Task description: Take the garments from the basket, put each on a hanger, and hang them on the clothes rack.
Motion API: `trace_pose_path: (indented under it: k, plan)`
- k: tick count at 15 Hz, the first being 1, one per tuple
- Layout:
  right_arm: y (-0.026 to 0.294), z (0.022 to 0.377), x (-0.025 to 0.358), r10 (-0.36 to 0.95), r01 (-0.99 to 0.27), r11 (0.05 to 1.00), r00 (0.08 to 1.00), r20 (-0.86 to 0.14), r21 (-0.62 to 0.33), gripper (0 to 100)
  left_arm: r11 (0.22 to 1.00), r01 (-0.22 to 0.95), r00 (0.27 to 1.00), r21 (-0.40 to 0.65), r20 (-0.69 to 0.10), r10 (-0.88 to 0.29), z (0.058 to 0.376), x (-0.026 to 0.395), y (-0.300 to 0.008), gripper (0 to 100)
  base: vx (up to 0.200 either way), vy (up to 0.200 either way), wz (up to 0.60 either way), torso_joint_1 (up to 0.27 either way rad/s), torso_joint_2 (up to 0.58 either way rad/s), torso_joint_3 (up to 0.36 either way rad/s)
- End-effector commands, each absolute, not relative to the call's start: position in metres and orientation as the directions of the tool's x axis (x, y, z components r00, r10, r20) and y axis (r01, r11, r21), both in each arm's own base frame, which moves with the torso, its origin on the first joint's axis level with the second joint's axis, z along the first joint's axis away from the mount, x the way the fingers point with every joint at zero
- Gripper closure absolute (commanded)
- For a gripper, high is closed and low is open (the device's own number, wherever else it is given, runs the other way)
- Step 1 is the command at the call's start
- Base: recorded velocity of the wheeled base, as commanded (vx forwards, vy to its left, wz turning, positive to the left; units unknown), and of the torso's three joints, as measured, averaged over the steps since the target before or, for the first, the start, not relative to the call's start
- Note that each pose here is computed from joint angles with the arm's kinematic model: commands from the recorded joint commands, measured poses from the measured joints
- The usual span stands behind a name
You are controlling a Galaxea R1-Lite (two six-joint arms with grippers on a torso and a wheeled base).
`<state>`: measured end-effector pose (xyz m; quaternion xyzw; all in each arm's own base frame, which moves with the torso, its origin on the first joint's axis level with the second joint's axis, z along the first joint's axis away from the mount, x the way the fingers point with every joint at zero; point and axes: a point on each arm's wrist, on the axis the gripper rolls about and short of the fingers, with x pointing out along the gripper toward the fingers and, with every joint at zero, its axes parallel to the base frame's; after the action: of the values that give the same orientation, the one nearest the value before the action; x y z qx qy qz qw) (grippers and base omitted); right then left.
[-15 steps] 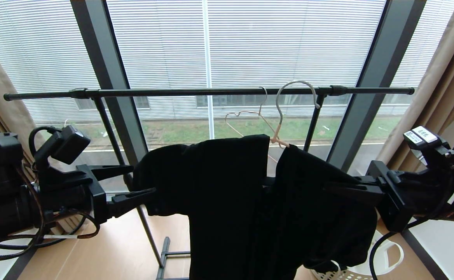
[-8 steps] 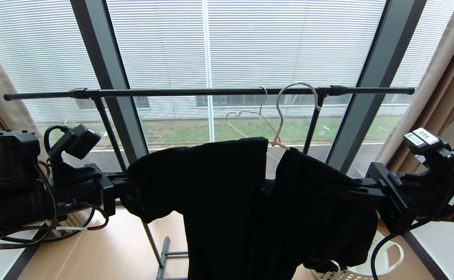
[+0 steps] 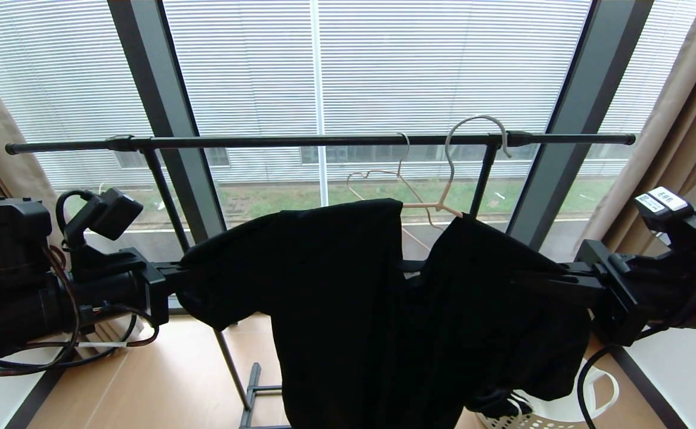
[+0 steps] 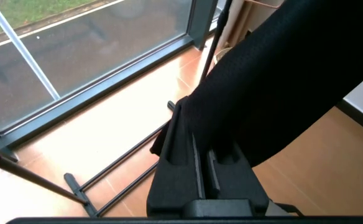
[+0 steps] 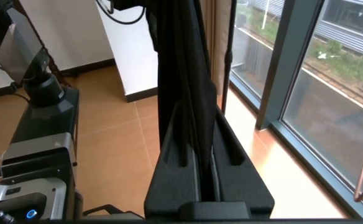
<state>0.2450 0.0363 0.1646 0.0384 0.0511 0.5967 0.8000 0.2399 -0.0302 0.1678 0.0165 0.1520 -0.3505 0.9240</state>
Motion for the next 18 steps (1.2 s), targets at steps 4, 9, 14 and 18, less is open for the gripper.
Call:
trace_pose_path:
  k: [4,9,14,18]
  plan:
    - [0.029,0.165,0.248,0.951,-0.943,0.309,0.307,-0.035,0.122,100,0.770,0.634,0.724,-0.074,-0.291,-0.625,0.168,0.241,-0.024,100,0.000,0.000,0.00,0.000,0.00,0.000]
    - [0.026,0.165,0.248,0.948,-0.940,0.320,0.318,-0.035,0.121,100,0.775,0.628,0.731,-0.074,-0.287,-0.619,0.169,0.243,-0.022,100,0.000,0.000,0.00,0.000,0.00,0.000]
    - [0.025,0.166,0.249,0.946,-0.939,0.324,0.322,-0.033,0.117,100,0.786,0.614,0.744,-0.068,-0.281,-0.606,0.171,0.244,-0.017,100,0.000,0.000,0.00,0.000,0.00,0.000]
    - [0.025,0.166,0.249,0.946,-0.939,0.324,0.322,-0.033,0.117,100,0.787,0.613,0.743,-0.071,-0.287,-0.605,0.169,0.245,-0.017,100,0.000,0.000,0.00,0.000,0.00,0.000]
